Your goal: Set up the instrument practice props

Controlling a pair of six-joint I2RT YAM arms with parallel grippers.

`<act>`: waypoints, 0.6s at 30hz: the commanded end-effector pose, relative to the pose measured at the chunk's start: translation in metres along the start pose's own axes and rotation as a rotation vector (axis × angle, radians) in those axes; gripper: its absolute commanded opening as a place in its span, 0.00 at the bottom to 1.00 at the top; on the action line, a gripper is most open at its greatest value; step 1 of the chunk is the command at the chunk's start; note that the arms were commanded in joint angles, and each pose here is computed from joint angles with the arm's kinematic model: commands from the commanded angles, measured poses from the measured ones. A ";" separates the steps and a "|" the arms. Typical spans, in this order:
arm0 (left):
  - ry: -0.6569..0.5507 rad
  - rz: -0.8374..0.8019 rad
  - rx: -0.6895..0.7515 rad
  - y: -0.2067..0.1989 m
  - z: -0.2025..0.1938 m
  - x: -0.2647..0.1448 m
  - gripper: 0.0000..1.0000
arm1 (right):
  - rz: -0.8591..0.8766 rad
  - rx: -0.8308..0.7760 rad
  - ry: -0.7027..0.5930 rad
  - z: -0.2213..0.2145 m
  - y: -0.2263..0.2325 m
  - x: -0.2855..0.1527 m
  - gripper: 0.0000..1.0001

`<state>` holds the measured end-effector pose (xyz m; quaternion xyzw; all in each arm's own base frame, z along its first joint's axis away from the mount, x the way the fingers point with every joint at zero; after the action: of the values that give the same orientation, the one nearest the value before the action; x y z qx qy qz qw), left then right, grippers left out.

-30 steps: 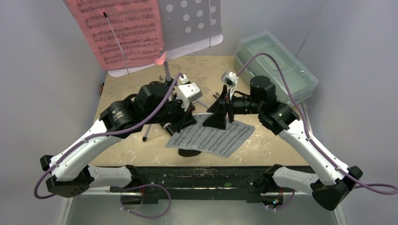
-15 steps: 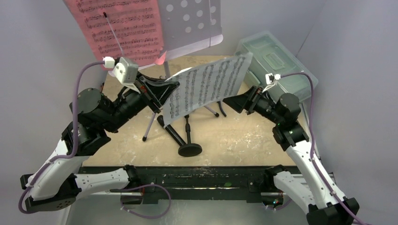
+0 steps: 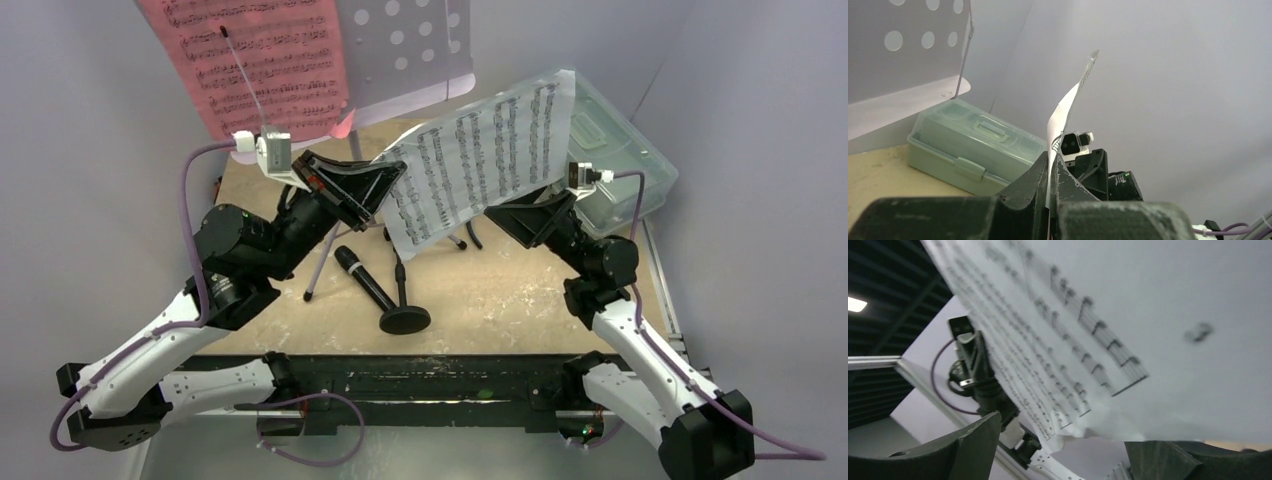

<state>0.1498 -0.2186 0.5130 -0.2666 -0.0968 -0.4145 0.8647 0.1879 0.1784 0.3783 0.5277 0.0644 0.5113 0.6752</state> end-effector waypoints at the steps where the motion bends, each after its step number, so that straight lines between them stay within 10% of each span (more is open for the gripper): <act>1: -0.201 -0.036 -0.150 -0.009 0.032 -0.002 0.00 | 0.297 -0.001 -0.085 0.004 0.055 -0.007 0.85; 13: -0.268 -0.014 -0.378 0.004 0.007 -0.006 0.00 | 0.507 0.058 -0.207 0.017 0.066 -0.004 0.46; 18: -0.184 -0.020 -0.364 0.003 -0.010 -0.004 0.00 | 0.508 0.030 -0.203 0.019 0.062 0.005 0.14</act>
<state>0.1539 -0.2190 0.4973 -0.4433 -0.1045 -0.3910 0.7998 0.1885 0.1764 0.3993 0.6169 -0.0402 0.5509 0.5607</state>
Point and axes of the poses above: each gripper's point midway between its finger pads, its own x axis out along the fingers, its own y axis along the line the jaws close on, z = x × y, the point moved 5 cm from there along -x, back along the fingers, and after that the axes turned 4 degrees about x, right-handed, at the moved point
